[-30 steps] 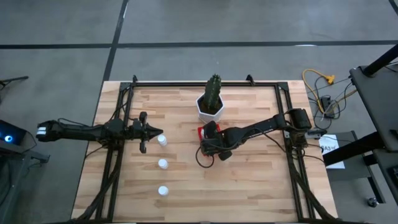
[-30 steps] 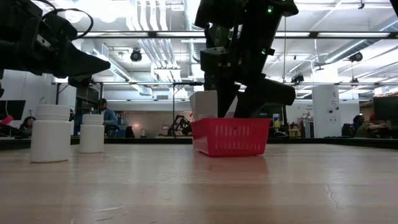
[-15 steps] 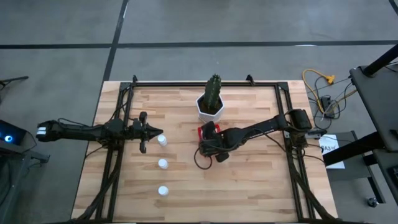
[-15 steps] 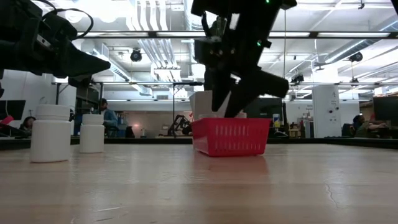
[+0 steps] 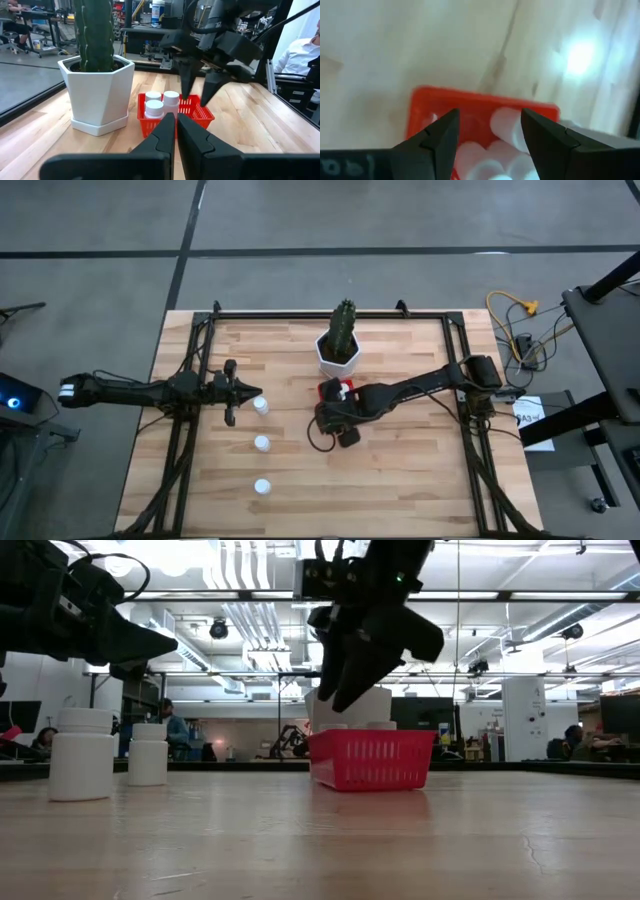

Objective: Pick and place pill bottles into a basket
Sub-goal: Put the white pill bottle into the red bin

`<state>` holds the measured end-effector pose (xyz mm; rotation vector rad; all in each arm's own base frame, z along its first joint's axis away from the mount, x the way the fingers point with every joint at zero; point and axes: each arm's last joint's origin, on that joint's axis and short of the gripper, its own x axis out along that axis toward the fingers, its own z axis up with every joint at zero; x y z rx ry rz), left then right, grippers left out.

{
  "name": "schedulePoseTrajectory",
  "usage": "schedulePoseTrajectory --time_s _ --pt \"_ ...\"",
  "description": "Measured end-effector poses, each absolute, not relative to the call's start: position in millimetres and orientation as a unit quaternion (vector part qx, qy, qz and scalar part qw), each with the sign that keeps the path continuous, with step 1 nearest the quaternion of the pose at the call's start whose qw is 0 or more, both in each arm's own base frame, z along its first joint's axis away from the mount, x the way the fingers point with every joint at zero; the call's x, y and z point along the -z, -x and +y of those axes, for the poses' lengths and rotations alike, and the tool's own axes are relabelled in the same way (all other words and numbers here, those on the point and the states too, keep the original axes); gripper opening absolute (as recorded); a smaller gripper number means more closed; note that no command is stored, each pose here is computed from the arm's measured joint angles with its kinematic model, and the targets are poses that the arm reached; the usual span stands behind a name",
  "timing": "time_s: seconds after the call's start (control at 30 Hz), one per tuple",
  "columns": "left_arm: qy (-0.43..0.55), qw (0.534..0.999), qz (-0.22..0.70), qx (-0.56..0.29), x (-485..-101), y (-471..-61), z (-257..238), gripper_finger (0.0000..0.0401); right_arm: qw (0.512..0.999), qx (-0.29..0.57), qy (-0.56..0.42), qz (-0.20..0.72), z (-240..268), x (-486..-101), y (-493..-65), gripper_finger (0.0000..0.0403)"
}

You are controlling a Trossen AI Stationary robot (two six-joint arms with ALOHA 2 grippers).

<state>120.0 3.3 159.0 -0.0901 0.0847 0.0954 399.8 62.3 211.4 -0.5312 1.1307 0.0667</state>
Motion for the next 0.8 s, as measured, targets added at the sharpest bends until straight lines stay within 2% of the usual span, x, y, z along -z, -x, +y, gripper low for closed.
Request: schedulePoseTrajectory --time_s 0.3,0.6,0.8 --pt "0.045 0.997 0.043 -0.048 -159 -120 3 0.0001 0.846 -0.025 0.206 0.491 63 -227 -388 0.0201" --pt "0.045 0.997 0.042 -0.048 -159 -120 3 0.0001 0.919 -0.046 0.177 0.35 65 -240 -354 0.0201" --pt "0.045 0.997 0.042 -0.048 -159 -120 3 0.0001 0.95 -0.065 0.15 0.266 60 -247 -317 0.0201"
